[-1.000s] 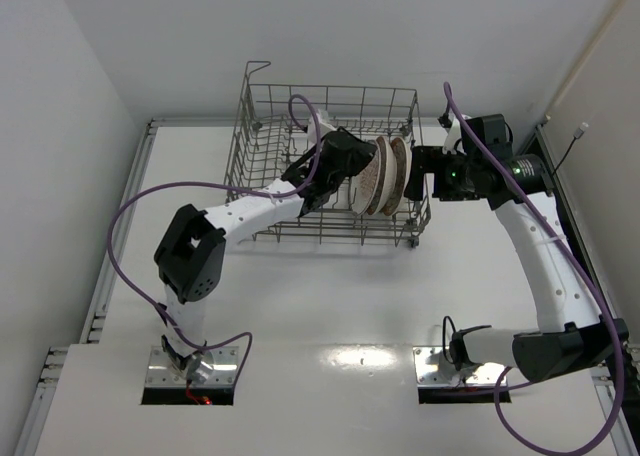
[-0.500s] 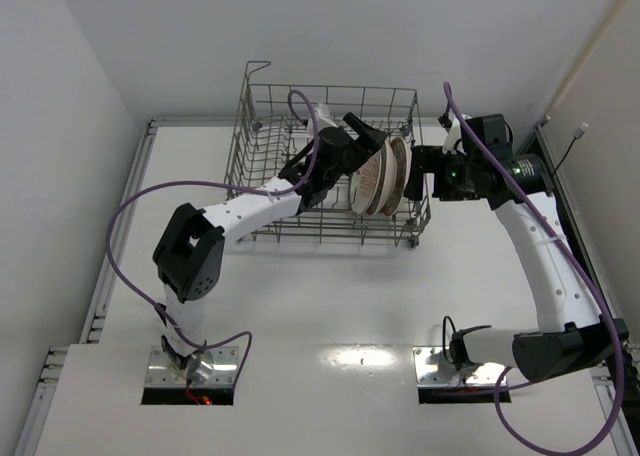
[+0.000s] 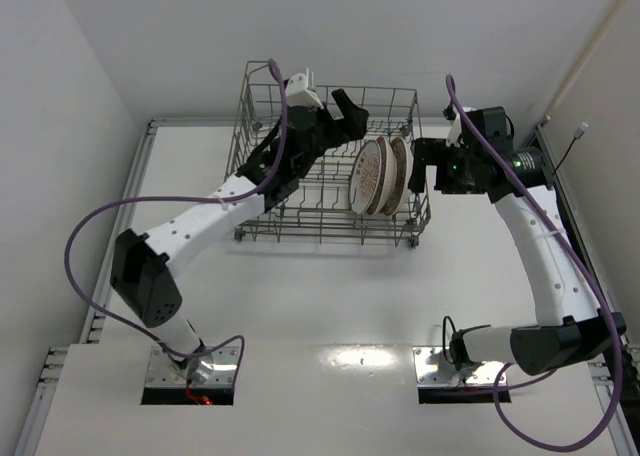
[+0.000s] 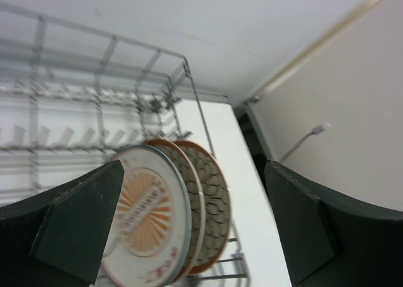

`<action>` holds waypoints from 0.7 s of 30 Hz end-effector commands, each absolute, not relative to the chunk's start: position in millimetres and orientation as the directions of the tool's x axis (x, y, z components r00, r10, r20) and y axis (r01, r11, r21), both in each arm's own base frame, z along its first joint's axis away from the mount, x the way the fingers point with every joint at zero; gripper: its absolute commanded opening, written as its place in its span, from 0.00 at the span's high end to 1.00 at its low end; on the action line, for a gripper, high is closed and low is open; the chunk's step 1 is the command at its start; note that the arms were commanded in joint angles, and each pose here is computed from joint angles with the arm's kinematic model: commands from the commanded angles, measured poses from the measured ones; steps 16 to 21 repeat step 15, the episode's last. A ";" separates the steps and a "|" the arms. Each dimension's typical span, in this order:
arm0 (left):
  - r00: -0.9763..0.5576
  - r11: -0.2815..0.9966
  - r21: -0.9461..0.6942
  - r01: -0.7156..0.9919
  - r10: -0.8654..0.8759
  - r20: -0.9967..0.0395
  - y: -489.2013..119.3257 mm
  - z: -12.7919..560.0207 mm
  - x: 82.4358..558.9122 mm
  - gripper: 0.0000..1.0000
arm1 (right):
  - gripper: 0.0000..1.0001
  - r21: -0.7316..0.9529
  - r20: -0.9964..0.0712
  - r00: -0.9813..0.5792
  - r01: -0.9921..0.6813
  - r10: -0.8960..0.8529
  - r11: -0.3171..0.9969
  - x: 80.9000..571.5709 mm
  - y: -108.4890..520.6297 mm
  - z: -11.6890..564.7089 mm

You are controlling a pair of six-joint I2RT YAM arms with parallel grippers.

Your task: Load the plates into the dish rack

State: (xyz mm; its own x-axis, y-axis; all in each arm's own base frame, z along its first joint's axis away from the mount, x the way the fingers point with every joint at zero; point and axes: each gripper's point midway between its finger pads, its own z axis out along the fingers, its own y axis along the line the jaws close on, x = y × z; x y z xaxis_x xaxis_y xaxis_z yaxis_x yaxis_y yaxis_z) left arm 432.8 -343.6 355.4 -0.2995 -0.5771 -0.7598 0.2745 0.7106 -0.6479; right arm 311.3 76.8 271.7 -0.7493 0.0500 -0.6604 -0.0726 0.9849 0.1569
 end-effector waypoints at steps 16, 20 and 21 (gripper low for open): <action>-0.033 0.985 -0.085 -0.151 -0.091 -0.995 -131.4 371.4 363.8 0.00 | 0.01 0.125 -0.687 -0.724 -0.034 0.062 0.992 317.2 69.8 282.3; -0.033 0.985 -0.085 -0.151 -0.091 -0.995 -131.4 371.4 363.8 0.00 | 0.01 0.125 -0.687 -0.724 -0.034 0.062 0.992 317.2 69.8 282.3; -0.033 0.985 -0.085 -0.151 -0.091 -0.995 -131.4 371.4 363.8 0.00 | 0.01 0.125 -0.687 -0.724 -0.034 0.062 0.992 317.2 69.8 282.3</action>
